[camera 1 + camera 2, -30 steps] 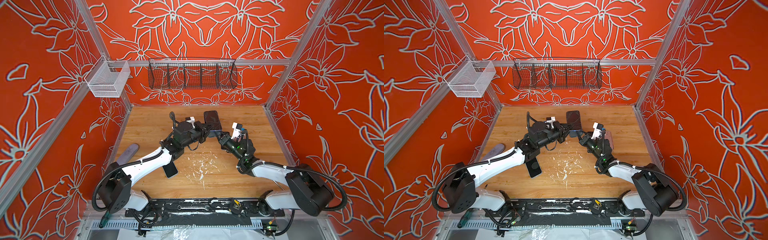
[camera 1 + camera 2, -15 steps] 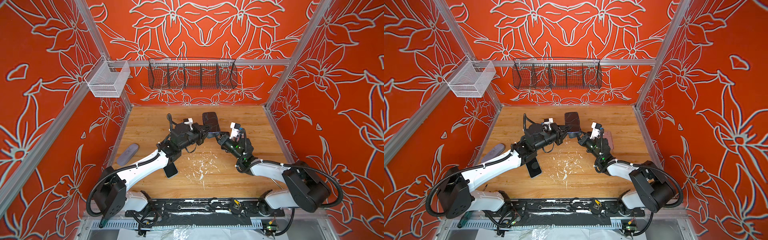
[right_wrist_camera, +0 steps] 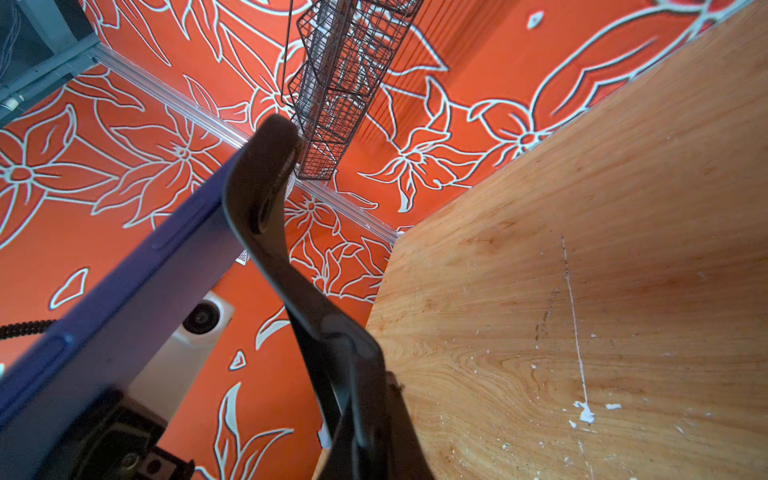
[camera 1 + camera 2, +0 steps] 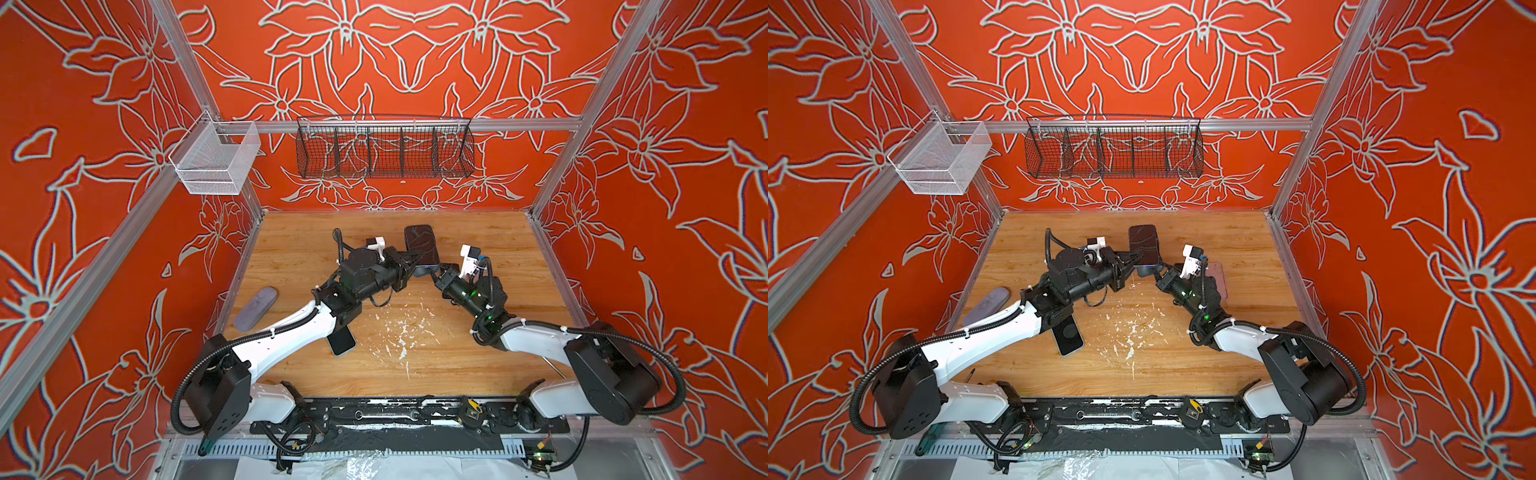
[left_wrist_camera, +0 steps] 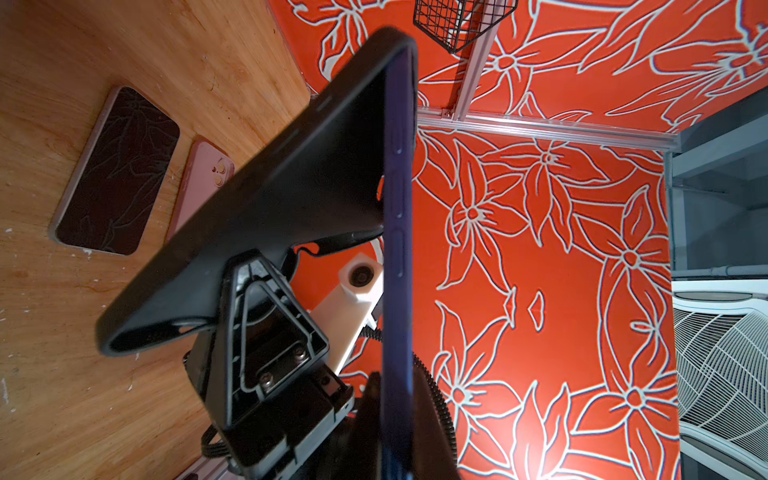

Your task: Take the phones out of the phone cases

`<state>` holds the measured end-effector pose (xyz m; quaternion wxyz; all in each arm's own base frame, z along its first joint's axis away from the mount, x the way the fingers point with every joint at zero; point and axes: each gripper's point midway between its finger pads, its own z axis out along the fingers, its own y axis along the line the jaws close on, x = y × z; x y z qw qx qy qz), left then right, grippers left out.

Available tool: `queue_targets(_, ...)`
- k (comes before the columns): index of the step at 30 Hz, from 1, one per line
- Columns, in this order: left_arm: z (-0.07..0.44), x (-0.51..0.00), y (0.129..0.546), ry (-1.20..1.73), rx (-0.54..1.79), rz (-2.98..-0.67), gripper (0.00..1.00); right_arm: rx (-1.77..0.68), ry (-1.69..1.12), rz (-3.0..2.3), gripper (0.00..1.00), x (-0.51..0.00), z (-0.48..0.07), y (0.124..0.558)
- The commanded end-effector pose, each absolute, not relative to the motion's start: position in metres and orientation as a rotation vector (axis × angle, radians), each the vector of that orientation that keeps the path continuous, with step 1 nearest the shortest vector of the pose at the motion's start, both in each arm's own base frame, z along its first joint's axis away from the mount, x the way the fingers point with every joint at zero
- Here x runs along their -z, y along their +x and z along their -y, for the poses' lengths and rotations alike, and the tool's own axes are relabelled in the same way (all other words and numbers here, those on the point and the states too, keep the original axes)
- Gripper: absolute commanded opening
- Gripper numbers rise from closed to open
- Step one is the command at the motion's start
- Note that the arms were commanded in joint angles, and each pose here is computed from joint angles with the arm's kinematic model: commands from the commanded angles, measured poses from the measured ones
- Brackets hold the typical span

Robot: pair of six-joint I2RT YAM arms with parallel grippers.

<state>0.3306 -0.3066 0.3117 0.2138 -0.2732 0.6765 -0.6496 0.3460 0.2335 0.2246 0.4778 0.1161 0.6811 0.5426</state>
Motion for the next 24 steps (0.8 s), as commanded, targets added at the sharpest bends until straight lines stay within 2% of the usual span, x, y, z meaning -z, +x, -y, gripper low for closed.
queue_targets(1,0.287,-0.411,0.320,-0.568,1.952,-1.531,0.00,-1.184,0.401,-1.790,0.04,-0.175,-0.213,0.356)
queue_targets(16,0.275,-0.465,0.325,-0.498,1.979,-1.383,0.00,-1.056,0.494,-1.854,0.04,-0.137,-0.189,0.348)
queue_targets(20,0.275,-0.468,0.318,-0.482,2.008,-1.389,0.00,-1.033,0.499,-1.853,0.04,-0.134,-0.186,0.349)
queue_targets(24,0.269,-0.454,0.319,-0.513,1.943,-1.425,0.00,-1.047,0.493,-1.847,0.04,-0.137,-0.189,0.351)
